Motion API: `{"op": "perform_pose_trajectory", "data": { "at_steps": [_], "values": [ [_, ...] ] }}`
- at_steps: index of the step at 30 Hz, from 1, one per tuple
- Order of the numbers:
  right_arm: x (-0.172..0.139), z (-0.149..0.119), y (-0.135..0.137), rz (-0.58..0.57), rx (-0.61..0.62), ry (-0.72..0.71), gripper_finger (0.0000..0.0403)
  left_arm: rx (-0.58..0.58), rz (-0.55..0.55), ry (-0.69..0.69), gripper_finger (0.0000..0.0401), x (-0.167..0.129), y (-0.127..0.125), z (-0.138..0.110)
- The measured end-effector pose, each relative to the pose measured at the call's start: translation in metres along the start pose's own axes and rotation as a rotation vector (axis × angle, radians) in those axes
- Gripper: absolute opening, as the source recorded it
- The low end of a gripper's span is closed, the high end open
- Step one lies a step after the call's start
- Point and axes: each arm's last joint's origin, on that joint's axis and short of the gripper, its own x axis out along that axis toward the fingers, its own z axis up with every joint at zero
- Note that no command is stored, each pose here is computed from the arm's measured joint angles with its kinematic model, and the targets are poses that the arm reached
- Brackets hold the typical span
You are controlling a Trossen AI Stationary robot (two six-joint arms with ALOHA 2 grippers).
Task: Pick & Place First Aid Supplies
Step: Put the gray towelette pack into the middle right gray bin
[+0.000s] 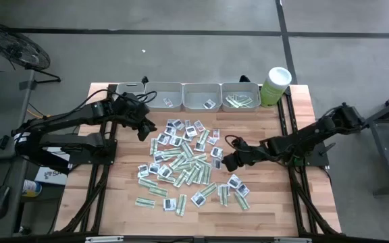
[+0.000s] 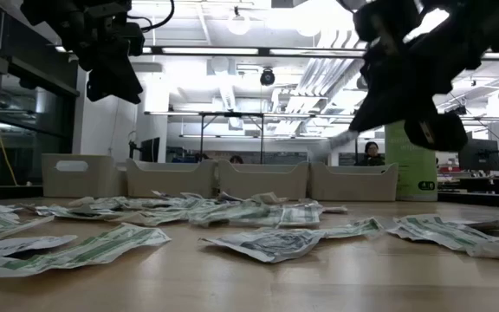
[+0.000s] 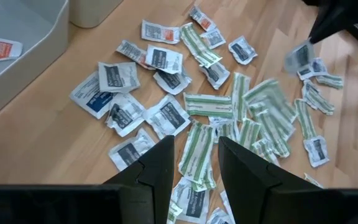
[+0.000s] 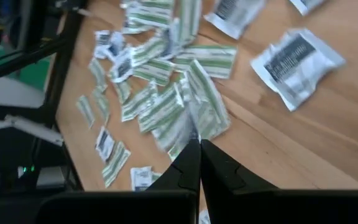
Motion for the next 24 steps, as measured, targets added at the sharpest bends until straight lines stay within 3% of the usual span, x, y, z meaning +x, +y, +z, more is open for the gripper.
{"op": "perform_pose_trajectory", "data": {
  "at_steps": [13, 24],
  "values": [
    [-0.028, 0.022, 0.012, 0.109, -0.288, -0.101, 0.0, 0.048, -0.104, -0.141, 0.0124, -0.001, -0.007, 0.015],
    [-0.026, 0.045, 0.006, 0.068, -0.365, -0.187, 0.0, 0.053, -0.122, -0.168, 0.0124, -0.002, -0.008, 0.018]
  ]
}}
